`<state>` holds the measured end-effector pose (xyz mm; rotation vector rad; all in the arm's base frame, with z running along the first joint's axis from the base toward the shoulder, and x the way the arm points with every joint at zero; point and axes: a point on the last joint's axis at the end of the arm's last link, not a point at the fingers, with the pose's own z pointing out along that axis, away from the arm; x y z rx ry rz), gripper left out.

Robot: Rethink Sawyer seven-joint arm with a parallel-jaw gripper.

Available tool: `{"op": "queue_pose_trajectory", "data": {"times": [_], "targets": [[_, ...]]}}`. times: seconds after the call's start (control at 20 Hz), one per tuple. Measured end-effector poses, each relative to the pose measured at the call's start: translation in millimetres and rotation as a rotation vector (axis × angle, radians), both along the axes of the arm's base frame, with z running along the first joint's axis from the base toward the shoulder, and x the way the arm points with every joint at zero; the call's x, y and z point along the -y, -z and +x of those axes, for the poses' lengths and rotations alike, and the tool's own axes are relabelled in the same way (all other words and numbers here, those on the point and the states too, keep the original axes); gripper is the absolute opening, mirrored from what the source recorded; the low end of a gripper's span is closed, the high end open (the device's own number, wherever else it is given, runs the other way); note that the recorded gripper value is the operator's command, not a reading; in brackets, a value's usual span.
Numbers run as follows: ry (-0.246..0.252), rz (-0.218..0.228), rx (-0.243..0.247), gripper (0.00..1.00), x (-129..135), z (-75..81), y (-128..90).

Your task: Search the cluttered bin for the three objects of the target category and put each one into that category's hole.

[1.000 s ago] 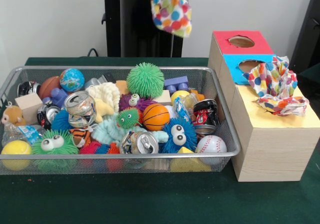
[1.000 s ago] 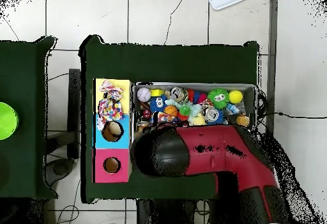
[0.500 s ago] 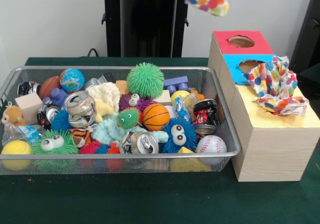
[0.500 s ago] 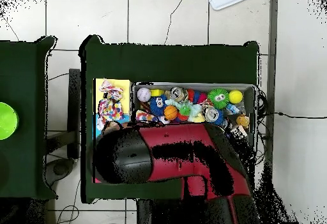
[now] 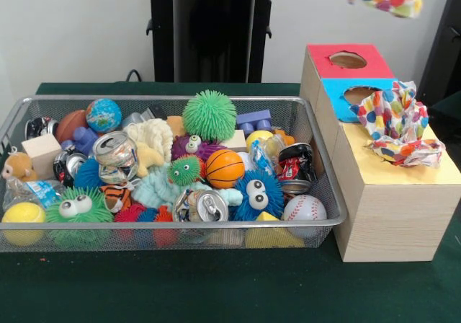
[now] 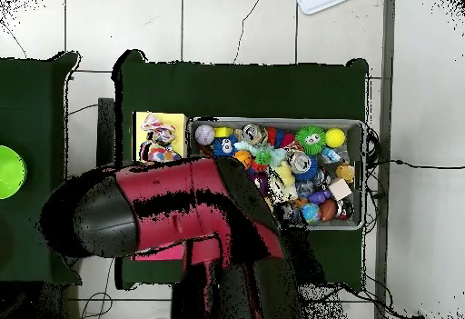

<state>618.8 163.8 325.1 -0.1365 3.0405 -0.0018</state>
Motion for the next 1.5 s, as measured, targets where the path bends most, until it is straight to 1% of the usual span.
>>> {"op": "queue_pose_trajectory", "data": {"times": [0.1, 0.15, 0.3, 0.5, 0.55, 0.7, 0.85, 1.05, 1.2, 1.25, 1.4, 1.5], "targets": [[0.024, 0.008, 0.000, 0.00, -13.2, 2.0, 2.1], [0.046, 0.012, -0.002, 0.00, -24.4, 3.4, 5.5], [0.071, 0.017, -0.009, 0.00, -36.0, 3.9, 12.2], [0.100, 0.022, -0.011, 0.00, -46.4, 5.4, 27.2], [0.104, 0.024, -0.005, 0.00, -46.8, 6.8, 35.0], [0.110, 0.027, 0.011, 0.00, -44.6, 9.8, 45.8], [0.123, 0.032, 0.047, 0.00, -38.5, 16.1, 61.7], [0.135, 0.033, 0.070, 0.00, -32.8, 19.8, 73.6], [0.144, 0.029, 0.082, 0.00, -28.3, 21.0, 84.6], [0.150, 0.024, 0.083, 0.00, -25.4, 20.9, 92.2], [0.155, 0.019, 0.082, 0.00, -22.4, 20.2, 98.9], [0.162, 0.011, 0.077, 0.00, -18.3, 19.4, 107.3]]}}
